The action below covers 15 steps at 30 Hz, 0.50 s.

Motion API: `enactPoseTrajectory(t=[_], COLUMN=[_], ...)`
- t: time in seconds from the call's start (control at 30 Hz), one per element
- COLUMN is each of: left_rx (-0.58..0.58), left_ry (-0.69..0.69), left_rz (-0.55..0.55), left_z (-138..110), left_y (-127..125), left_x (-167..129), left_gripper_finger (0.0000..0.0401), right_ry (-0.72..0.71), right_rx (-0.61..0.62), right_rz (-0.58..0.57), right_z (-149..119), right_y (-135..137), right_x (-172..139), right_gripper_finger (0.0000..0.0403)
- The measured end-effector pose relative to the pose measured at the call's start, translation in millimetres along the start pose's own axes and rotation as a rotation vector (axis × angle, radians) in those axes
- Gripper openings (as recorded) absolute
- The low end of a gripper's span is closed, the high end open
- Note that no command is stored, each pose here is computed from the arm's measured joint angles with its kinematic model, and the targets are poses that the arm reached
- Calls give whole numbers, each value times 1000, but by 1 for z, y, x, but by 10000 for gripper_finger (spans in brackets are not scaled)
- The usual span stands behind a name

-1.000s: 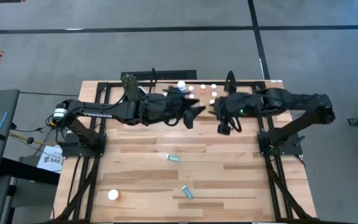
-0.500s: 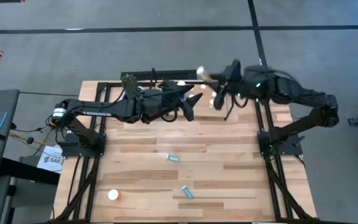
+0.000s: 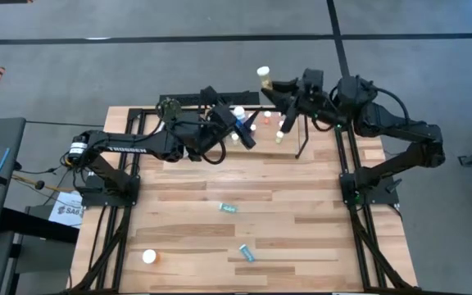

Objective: Pick and place medicine bottles onto shelf by color
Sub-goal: Put the yellow pill bottle on the shelf

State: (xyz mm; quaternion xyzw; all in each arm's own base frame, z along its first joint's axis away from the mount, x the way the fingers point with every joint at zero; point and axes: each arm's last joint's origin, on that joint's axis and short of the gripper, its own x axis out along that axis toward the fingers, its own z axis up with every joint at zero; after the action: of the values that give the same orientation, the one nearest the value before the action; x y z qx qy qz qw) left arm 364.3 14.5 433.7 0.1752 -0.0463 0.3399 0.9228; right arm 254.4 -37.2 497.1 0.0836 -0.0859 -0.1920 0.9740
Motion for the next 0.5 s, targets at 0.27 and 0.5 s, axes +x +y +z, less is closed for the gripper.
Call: enactPoseTrajectory(t=[0.27, 0.5], left_rx=[-20, -203], left_ry=[-28, -83], left_rz=[-57, -203], left_z=[14, 21], left_y=[13, 34], left_x=[-11, -14], left_gripper_finger=[237, 237], right_ry=[142, 55], right_rx=[-350, -451], right_rz=[-68, -102], right_z=[-18, -9], right_y=[0, -2], right_x=[4, 6], right_gripper_finger=[116, 116])
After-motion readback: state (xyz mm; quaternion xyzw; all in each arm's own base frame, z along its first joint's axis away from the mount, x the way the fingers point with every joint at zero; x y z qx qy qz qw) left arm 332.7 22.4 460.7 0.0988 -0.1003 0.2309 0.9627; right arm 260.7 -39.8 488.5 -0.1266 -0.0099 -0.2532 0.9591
